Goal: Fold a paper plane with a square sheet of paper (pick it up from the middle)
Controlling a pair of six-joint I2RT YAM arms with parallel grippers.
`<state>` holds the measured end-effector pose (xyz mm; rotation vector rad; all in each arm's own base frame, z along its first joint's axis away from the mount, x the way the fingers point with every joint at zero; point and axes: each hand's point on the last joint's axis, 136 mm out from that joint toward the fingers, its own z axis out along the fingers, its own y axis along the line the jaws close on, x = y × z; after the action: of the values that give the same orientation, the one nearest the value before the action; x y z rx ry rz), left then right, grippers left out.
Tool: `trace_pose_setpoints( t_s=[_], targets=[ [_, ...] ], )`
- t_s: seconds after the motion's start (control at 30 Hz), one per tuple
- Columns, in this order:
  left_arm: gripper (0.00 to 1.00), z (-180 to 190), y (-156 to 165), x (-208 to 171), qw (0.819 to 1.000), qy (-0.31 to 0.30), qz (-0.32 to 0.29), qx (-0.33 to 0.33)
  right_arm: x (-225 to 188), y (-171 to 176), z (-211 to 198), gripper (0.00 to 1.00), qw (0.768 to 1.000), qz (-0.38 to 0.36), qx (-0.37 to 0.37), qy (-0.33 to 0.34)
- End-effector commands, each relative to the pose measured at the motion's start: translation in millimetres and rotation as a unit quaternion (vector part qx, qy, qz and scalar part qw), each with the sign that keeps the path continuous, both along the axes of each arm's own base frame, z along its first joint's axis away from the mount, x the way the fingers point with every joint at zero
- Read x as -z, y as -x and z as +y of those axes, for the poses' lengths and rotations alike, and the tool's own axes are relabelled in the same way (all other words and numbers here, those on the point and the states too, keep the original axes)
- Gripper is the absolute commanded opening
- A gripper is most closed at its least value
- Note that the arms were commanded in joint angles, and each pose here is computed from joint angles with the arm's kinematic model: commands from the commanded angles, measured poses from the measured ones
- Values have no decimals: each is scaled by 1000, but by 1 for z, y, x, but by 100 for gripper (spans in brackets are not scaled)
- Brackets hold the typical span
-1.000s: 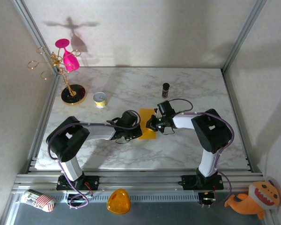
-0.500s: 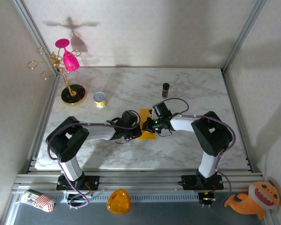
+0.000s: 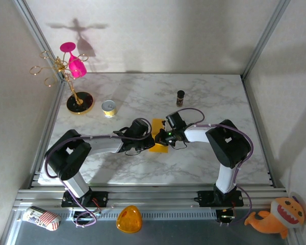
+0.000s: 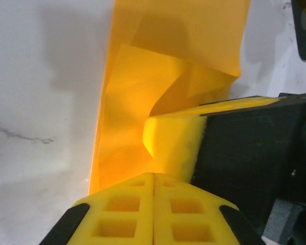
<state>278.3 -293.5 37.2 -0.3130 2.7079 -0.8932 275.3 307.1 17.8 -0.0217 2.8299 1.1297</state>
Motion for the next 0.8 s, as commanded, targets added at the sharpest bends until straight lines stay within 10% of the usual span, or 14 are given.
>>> trace_pose_setpoints(
  t_s=[0.0, 0.77],
  targets=[
    [5, 2, 8, 11, 1000, -2, 17, 0, 4, 0, 3, 4, 1000, 13, 0, -2],
    [0, 25, 17, 41, 997, -62, 44, -21, 0, -1, -6, 4, 1000, 5, 10, 8]
  ],
)
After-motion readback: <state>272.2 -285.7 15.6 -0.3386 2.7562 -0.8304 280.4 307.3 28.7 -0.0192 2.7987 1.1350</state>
